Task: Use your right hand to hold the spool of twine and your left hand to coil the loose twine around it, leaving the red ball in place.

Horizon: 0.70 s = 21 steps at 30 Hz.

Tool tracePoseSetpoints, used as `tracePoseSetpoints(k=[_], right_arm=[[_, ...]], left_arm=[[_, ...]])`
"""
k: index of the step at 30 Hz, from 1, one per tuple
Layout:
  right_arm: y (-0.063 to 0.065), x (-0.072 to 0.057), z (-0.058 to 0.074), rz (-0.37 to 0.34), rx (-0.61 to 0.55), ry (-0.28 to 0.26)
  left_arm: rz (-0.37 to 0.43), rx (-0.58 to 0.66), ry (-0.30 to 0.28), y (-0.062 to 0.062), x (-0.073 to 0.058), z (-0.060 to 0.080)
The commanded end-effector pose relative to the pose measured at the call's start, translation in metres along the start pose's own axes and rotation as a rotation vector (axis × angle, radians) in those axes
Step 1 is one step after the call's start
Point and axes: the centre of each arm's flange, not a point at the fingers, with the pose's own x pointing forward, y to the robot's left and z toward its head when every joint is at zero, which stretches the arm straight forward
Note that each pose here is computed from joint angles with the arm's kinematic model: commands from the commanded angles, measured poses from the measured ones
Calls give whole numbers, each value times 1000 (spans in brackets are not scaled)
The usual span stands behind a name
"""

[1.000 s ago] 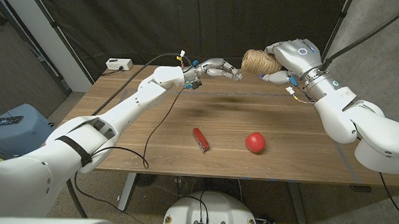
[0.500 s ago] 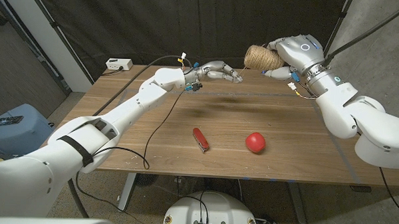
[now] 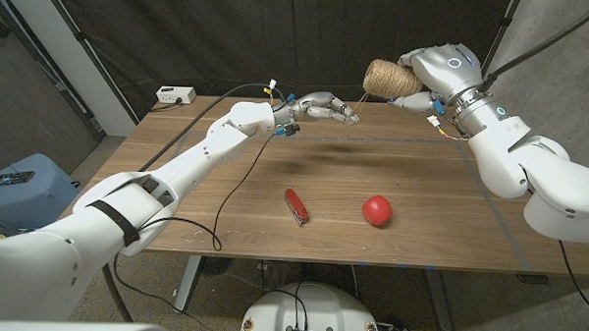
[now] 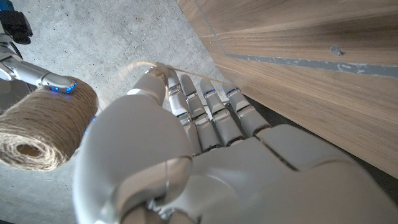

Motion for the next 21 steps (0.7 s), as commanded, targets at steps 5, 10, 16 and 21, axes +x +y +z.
tracePoseSetpoints(k=[5,10,16,21], right_arm=[[-2,8,-5,-10,-16,2],[0,11,-4,-7,-12,-1],[3,17,-3,-9,-3,-5],[6,24,-4,-11,4,-5]], left_arm=[[1,-15,11,-6,-1,-7],[7,-27,15,-9,-3,-10],[7,-49,15,-14,-5,-13],[-2,-70,20,-22,-7,-16]])
